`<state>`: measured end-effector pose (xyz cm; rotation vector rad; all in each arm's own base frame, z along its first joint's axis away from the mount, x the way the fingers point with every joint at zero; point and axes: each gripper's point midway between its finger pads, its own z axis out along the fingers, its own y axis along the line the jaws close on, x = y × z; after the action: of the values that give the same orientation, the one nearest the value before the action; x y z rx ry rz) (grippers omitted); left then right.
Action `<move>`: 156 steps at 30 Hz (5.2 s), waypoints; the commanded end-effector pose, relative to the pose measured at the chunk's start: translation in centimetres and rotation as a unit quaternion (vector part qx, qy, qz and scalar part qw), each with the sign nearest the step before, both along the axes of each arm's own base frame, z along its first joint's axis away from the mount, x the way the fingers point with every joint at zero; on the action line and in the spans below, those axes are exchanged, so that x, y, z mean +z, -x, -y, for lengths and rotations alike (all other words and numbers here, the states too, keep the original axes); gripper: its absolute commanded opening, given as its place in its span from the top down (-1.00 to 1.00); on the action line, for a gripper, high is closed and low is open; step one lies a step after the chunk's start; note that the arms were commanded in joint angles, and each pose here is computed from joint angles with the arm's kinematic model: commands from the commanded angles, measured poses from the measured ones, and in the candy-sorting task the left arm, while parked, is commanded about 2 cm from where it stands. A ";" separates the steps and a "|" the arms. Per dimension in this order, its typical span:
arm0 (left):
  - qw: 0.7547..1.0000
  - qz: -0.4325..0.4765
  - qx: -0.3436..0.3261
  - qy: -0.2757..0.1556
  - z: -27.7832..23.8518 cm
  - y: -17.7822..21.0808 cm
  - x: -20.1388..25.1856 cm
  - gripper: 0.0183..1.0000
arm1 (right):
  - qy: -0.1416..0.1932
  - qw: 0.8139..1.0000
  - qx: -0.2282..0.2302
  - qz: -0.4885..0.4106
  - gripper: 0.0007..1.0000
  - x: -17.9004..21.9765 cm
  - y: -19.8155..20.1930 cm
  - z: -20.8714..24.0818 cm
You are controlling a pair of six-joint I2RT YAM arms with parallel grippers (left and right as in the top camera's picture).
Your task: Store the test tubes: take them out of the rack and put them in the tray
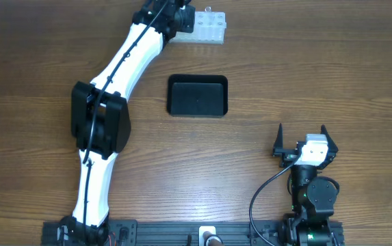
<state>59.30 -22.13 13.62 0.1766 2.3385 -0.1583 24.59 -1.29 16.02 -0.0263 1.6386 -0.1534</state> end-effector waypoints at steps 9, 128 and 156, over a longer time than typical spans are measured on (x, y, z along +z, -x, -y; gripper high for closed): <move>0.999 0.038 0.000 0.015 -1.1 2.3 8.7 0.96 | 0.000 1.000 0.005 0.000 -0.99 -0.1 0.0 -0.2; 0.917 -0.398 0.018 -0.006 -0.7 15.9 -11.5 0.42 | 0.000 1.000 0.005 0.000 -0.99 -0.1 0.0 -0.2; 0.995 -0.082 0.059 0.007 -2.0 6.3 4.3 -0.17 | 0.000 1.000 0.005 0.000 -0.99 -0.1 0.0 -0.2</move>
<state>51.44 -21.78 16.69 0.0575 2.5784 -0.2520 24.59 -1.29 16.02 -0.0259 1.6386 -0.1532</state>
